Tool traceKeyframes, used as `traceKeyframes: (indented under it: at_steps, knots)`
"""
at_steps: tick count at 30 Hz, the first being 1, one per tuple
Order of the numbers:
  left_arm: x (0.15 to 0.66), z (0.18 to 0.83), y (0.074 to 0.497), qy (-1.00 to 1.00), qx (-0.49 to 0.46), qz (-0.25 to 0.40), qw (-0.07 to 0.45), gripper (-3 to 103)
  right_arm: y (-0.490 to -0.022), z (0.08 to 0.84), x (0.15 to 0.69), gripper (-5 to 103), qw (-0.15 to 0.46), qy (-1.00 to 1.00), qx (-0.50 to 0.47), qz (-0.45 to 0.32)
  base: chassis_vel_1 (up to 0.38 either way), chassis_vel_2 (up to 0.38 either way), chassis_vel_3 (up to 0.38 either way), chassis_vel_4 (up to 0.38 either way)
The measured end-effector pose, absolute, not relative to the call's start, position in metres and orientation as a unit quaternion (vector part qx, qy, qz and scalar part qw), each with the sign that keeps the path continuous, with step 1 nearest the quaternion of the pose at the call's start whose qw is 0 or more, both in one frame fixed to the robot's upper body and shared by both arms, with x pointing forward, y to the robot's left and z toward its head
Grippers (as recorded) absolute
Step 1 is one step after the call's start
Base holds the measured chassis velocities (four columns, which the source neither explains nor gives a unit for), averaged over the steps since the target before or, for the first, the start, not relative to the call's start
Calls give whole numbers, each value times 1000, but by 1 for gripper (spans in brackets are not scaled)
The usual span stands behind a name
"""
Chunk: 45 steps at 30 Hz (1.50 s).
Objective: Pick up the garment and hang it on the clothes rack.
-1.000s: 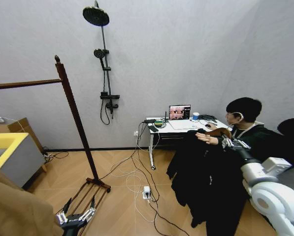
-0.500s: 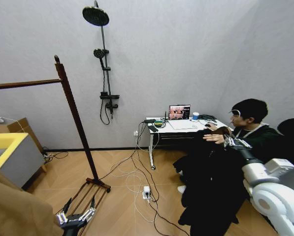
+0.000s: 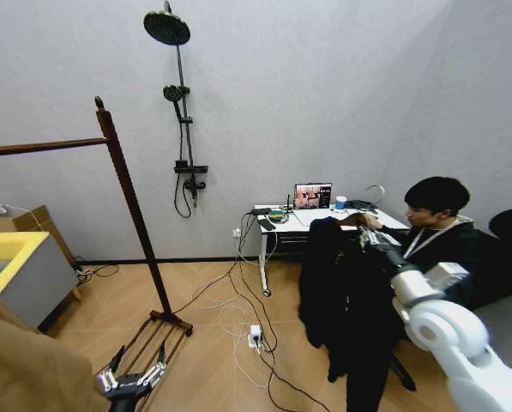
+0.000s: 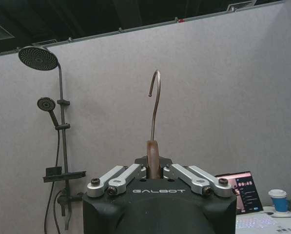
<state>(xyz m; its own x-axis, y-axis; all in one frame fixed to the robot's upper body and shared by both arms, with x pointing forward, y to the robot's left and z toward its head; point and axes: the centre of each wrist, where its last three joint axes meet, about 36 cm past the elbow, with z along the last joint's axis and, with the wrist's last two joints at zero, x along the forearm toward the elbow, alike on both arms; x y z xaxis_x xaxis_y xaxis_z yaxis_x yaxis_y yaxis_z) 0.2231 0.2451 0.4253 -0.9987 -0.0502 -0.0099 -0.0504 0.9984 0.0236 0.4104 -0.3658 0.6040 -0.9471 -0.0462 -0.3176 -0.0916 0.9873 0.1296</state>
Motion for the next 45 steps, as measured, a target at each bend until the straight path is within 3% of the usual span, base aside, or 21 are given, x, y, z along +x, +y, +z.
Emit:
traceKeyframes:
  at_steps: [11,25,45]
  knots:
    - [223,425,245,1000,-25,12,5,100,-331,591,450,10,147,983,-76,85,0,0,0,0]
    - [223,425,245,1000,-25,12,5,100,-313,646,398,10,172,973,-140,70,95,87,78,92]
    - [223,425,245,1000,-25,12,5,100,-305,683,424,10,197,964,-173,55,127,129,133,122]
